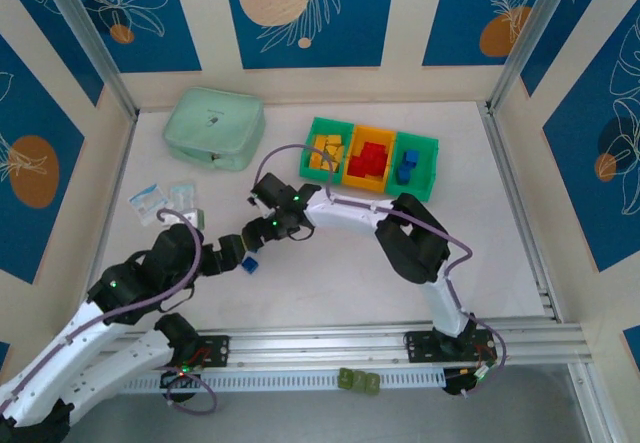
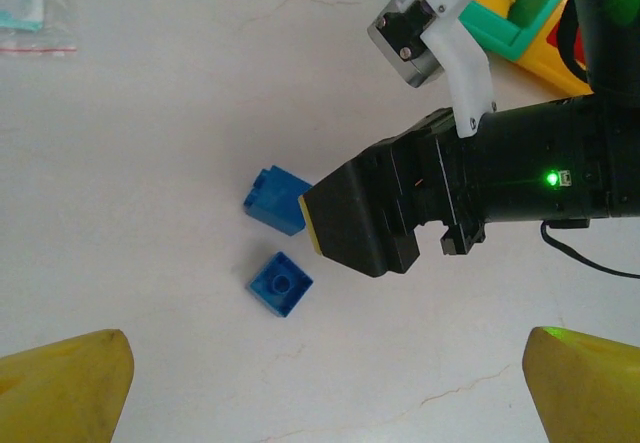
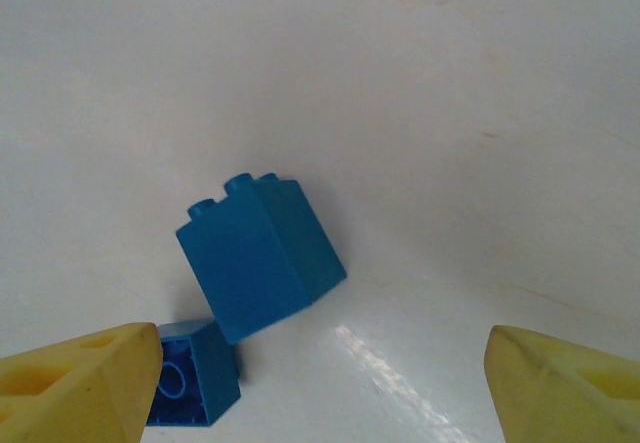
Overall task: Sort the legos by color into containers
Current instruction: Pick up the lego from the center of the table.
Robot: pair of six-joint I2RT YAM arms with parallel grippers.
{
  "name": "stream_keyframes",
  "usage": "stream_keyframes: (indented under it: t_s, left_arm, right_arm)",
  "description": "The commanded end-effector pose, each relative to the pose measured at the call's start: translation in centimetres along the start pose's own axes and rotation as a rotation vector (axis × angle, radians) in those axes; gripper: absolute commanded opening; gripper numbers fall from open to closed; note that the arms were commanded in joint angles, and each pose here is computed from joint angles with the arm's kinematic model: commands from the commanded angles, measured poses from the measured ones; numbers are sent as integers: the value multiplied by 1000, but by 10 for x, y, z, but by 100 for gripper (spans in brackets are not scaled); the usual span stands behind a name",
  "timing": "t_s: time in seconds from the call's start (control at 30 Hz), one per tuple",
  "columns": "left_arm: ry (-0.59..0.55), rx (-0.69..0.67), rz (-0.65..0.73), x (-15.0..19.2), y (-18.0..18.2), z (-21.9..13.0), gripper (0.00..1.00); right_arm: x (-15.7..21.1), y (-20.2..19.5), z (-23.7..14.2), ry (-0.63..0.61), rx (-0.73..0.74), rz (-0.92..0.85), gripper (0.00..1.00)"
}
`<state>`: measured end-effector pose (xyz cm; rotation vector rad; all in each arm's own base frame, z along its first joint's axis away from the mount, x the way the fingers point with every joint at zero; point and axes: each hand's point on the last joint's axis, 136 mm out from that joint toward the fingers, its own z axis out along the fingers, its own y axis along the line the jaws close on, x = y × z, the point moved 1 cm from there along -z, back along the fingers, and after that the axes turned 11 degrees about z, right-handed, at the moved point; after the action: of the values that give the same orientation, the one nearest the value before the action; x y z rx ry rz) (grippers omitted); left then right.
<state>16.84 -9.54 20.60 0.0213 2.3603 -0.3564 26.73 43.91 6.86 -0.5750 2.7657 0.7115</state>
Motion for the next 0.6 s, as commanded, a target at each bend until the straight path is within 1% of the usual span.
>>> stream_keyframes:
  t_s: [0.0,0.2,0.4,0.57]
  left_arm:
    - [14,-57,-30,8,14,2,99]
    - [11,-66,-32,8,15,1,99]
    - [10,-73,-33,8,16,1,99]
    - [5,-76,-33,7,17,1,99]
  right_arm:
    - [0,10,11,24,-13,-63,85]
    - [-2,16,26,33,-2,-102,86]
    - [0,15,41,58,30,-143,84]
    - [-1,6,44,62,81,-153,75]
